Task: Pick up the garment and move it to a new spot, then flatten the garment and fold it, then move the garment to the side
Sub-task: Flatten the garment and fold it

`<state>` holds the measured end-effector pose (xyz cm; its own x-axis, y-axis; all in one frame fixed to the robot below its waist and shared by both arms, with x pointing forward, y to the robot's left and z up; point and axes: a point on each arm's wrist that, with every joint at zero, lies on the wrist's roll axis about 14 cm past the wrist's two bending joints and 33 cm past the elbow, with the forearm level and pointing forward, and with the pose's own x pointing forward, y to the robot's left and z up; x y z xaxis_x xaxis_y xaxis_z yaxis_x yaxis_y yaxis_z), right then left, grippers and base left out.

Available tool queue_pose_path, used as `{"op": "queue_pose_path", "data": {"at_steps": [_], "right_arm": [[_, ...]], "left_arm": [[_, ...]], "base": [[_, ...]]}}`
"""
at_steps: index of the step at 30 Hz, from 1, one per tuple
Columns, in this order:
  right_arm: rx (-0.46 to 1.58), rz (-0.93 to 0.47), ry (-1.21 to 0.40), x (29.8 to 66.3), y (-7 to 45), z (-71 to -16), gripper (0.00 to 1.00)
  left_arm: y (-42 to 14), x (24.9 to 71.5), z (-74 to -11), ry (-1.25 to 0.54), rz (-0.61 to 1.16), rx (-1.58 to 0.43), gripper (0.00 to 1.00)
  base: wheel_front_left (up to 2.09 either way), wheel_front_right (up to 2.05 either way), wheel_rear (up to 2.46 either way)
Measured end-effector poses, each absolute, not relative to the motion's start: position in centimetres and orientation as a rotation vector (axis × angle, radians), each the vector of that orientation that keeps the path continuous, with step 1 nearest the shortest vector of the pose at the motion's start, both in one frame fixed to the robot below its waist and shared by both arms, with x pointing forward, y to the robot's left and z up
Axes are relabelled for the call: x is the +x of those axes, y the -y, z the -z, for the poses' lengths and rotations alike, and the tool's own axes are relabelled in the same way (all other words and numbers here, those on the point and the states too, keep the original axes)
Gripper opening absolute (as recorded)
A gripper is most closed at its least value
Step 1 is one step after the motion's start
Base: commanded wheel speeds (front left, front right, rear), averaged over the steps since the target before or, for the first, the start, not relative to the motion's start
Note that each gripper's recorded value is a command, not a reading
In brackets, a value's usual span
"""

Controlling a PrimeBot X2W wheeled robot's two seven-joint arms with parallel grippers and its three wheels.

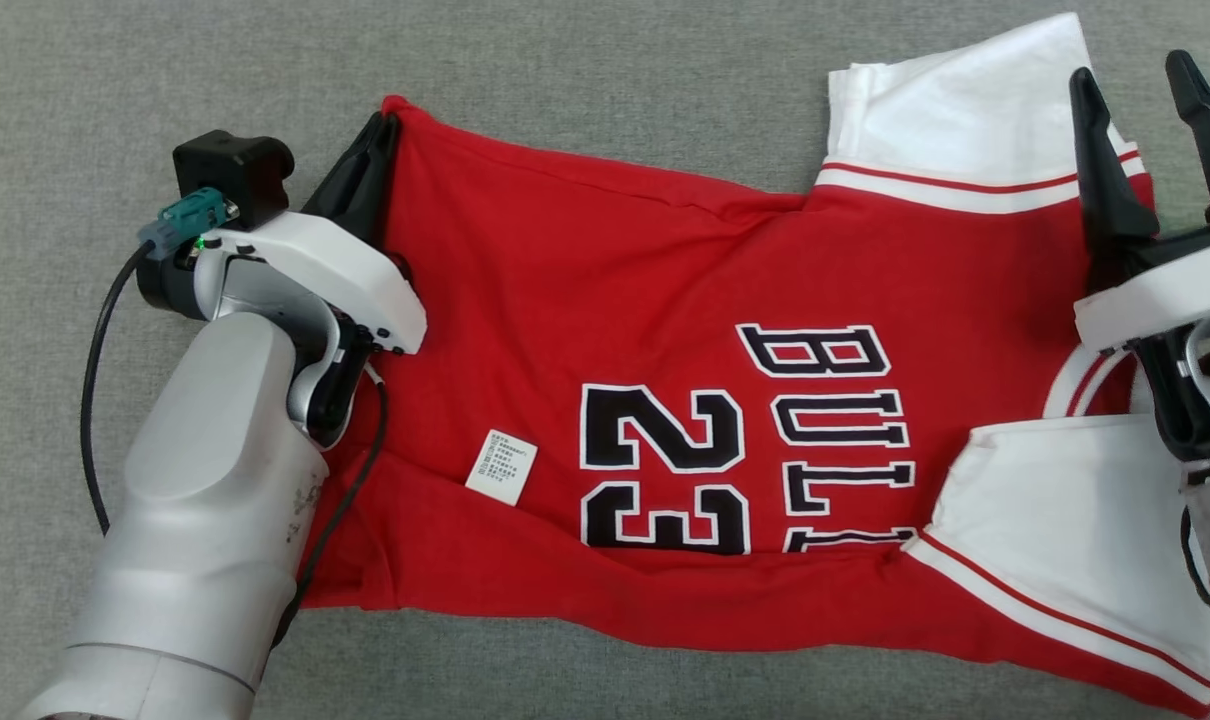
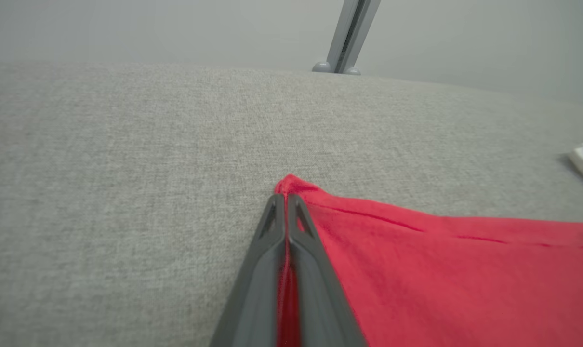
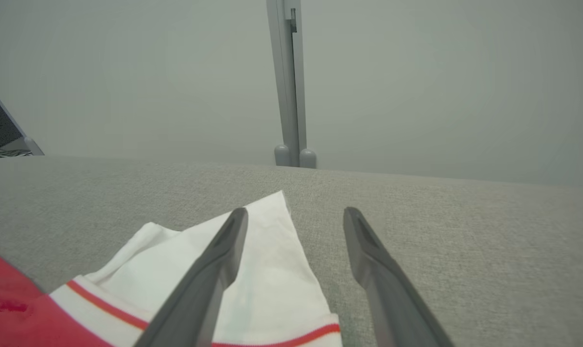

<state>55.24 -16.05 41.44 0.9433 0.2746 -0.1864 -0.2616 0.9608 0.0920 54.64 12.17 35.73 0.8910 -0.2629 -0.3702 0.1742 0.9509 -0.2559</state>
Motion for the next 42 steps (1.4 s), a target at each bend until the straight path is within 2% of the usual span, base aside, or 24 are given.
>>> {"op": "queue_pose_path", "data": {"at_steps": [7, 8, 9, 10, 15, 21, 25, 34, 42], "right_arm": [[0.049, -0.375, -0.339, 57.7, 12.9, -38.4, 1.0], [0.047, -0.383, -0.351, 57.8, 12.8, -38.4, 0.52], [0.049, -0.387, -0.35, 57.9, 12.7, -38.5, 0.39], [0.052, -0.389, -0.352, 58.1, 12.8, -38.7, 0.0], [0.077, -0.388, -0.342, 58.2, 13.3, -39.7, 0.0], [0.066, -0.405, -0.202, 58.6, 13.7, -43.4, 0.0], [0.07, -0.407, -0.171, 57.8, 14.0, -44.3, 0.0], [0.146, -0.406, -0.137, 53.6, 14.7, -44.4, 0.0], [0.228, -0.408, -0.195, 46.9, 14.6, -42.8, 0.0]], "left_arm": [[-12.4, 54.7, -35.7, -0.402, 0.218, -0.235, 0.0], [-12.4, 54.7, -35.7, -0.398, 0.216, -0.237, 0.0], [-12.4, 54.6, -35.8, -0.396, 0.216, -0.236, 0.0], [-12.5, 54.6, -35.8, -0.392, 0.214, -0.238, 0.0], [-12.5, 54.6, -36.2, -0.369, 0.21, -0.244, 0.0], [-12.9, 54.5, -37.4, -0.323, 0.205, -0.25, 0.0], [-13.4, 54.2, -38.5, -0.283, 0.201, -0.252, 0.0], [-14.3, 51.5, -40.6, -0.2, 0.165, -0.283, 0.0], [-16.0, 46.1, -41.3, -0.214, 0.096, -0.293, 0.0]], "base": [[0.0, 0.0, 0.0], [0.0, 0.0, 0.0], [0.0, 0.0, 0.0], [0.0, 0.0, 0.0], [0.0, 0.0, 0.0], [0.0, 0.0, 0.0], [0.0, 0.0, 0.0], [0.0, 0.0, 0.0], [0.0, 0.0, 0.0]]}}
